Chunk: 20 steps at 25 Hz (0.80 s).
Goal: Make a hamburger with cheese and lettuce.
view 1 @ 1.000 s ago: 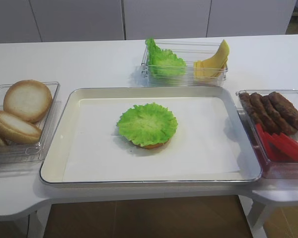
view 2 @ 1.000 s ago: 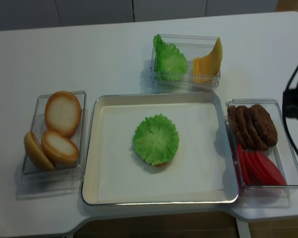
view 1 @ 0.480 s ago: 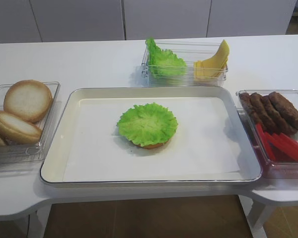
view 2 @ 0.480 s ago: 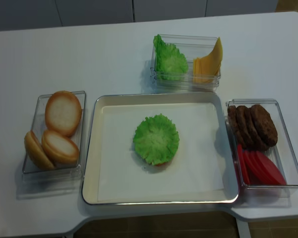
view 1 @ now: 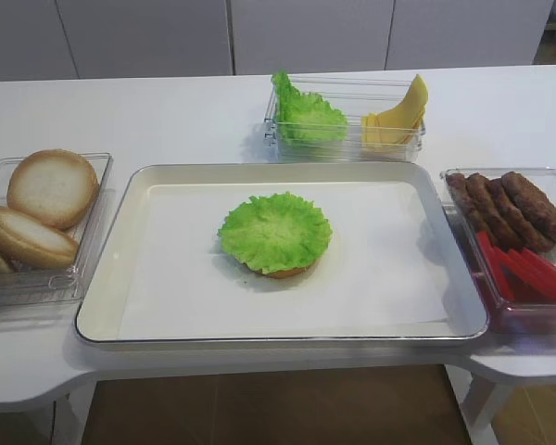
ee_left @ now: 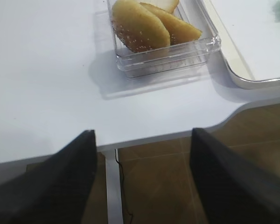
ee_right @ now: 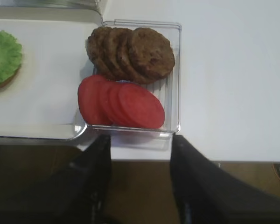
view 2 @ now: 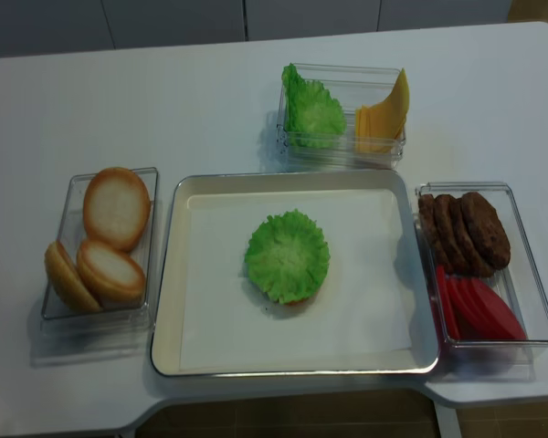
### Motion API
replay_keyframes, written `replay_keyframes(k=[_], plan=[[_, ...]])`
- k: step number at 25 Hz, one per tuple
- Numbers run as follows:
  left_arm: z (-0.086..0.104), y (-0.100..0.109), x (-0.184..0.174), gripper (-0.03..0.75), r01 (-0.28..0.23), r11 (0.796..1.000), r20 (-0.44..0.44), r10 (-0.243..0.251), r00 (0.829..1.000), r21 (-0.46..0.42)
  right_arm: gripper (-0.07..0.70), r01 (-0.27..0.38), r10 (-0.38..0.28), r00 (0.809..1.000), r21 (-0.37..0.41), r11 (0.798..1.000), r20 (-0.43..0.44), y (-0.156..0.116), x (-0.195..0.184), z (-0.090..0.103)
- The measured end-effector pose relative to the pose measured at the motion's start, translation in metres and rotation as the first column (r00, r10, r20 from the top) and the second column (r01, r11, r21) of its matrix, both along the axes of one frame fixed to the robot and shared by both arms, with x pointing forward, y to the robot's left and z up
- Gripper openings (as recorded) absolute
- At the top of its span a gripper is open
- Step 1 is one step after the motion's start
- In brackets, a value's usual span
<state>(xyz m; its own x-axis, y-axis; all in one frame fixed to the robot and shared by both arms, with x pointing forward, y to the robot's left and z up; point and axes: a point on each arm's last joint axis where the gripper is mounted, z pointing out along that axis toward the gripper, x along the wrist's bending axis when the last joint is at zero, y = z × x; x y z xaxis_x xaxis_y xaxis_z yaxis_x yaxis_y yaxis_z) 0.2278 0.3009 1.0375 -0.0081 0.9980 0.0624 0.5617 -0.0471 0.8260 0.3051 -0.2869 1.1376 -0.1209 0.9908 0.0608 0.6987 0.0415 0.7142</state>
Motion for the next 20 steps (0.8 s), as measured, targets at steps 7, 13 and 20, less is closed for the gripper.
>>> replay_keyframes(k=[7, 13, 20], plan=[[0.0, 0.0, 0.0, 0.468, 0.0, 1.0, 0.0, 0.0, 1.0, 0.0, 0.334, 0.007, -0.008, 0.994, 0.013, 1.0, 0.105, 0.001, -0.049, 0.002], [0.0, 0.0, 0.0, 0.468, 0.0, 1.0, 0.0, 0.0, 1.0, 0.0, 0.334, 0.015, -0.022, 0.967, 0.031, 0.999, 0.254, 0.001, -0.089, 0.001], [0.0, 0.0, 0.0, 0.468, 0.0, 1.0, 0.0, 0.0, 1.0, 0.0, 0.334, -0.003, -0.013, 0.937, 0.046, 0.999, 0.348, 0.003, -0.115, -0.006]])
